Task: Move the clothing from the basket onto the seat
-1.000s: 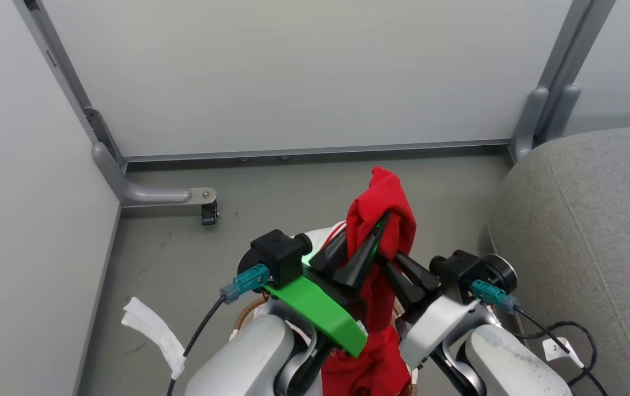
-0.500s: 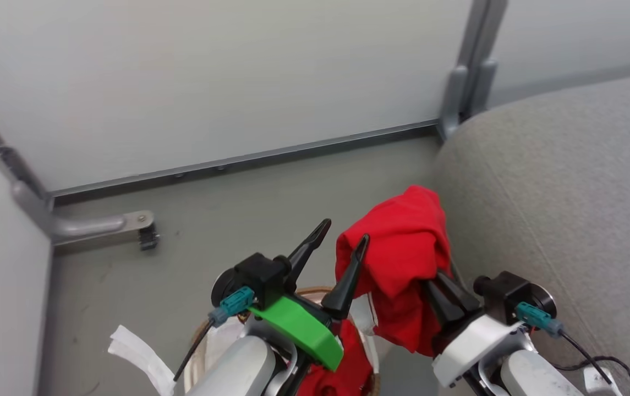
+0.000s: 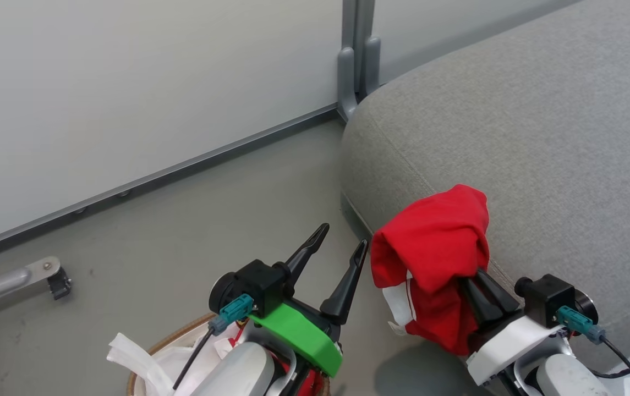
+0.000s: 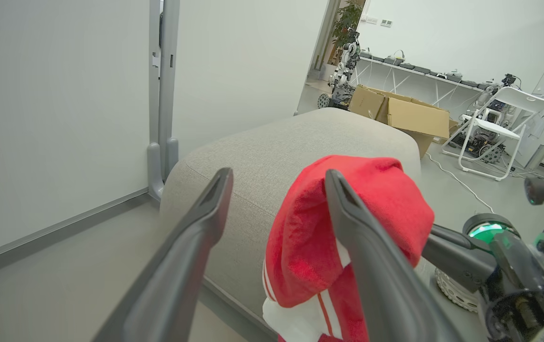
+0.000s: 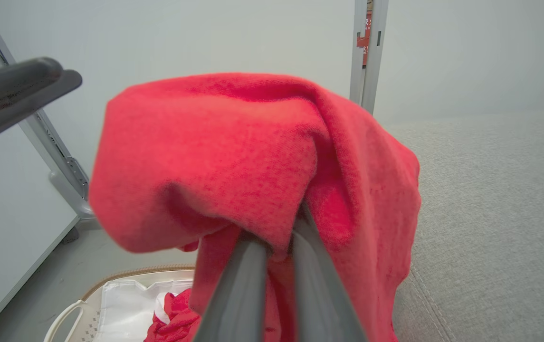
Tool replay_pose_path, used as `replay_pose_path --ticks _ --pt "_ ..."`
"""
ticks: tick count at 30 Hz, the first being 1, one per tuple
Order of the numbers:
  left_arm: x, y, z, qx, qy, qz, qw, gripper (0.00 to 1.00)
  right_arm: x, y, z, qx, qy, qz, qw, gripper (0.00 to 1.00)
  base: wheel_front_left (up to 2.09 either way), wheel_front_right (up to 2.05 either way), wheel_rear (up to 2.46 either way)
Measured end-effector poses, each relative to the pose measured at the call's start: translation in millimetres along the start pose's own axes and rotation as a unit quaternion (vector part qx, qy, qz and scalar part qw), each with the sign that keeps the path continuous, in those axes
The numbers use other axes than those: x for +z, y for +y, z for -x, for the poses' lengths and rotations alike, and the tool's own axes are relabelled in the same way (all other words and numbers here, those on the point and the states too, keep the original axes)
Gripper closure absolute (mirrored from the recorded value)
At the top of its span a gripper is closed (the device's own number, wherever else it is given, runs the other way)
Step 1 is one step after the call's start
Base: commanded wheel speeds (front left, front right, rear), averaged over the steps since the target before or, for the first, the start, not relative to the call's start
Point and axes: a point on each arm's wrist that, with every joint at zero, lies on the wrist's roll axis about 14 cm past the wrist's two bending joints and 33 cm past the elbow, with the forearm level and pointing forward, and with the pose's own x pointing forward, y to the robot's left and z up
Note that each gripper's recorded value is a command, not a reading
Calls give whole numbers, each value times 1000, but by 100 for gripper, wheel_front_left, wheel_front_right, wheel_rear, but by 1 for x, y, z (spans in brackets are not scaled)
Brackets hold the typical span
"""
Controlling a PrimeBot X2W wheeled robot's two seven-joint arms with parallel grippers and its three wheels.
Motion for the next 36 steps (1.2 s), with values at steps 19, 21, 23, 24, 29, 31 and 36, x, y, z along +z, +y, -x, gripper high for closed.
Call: replay_pose_path --ticks 19,21,23,24,29,31,36 --pt "-54 24 -17 -23 55 24 998 0 145 -127 -97 -65 -85 244 964 100 0 0 0" --pt "-59 34 -18 -20 58 23 998 0 157 -138 -115 -75 -90 257 959 100 0 0 0" --pt "-63 44 -19 -15 60 26 998 0 167 -148 -131 -87 -92 268 955 100 0 0 0" --pt "-65 50 -19 -11 62 27 998 0 172 -154 -139 -94 -95 275 952 100 0 0 0" --pt "-79 80 -15 10 69 34 997 0 177 -175 -175 -119 -88 298 943 100 0 0 0" --pt "-87 94 -11 25 74 42 996 0 169 -187 -188 -135 -76 300 941 100 0 0 0" --pt "-106 125 4 60 89 55 993 0 129 -211 -208 -168 -38 275 946 100 0 0 0"
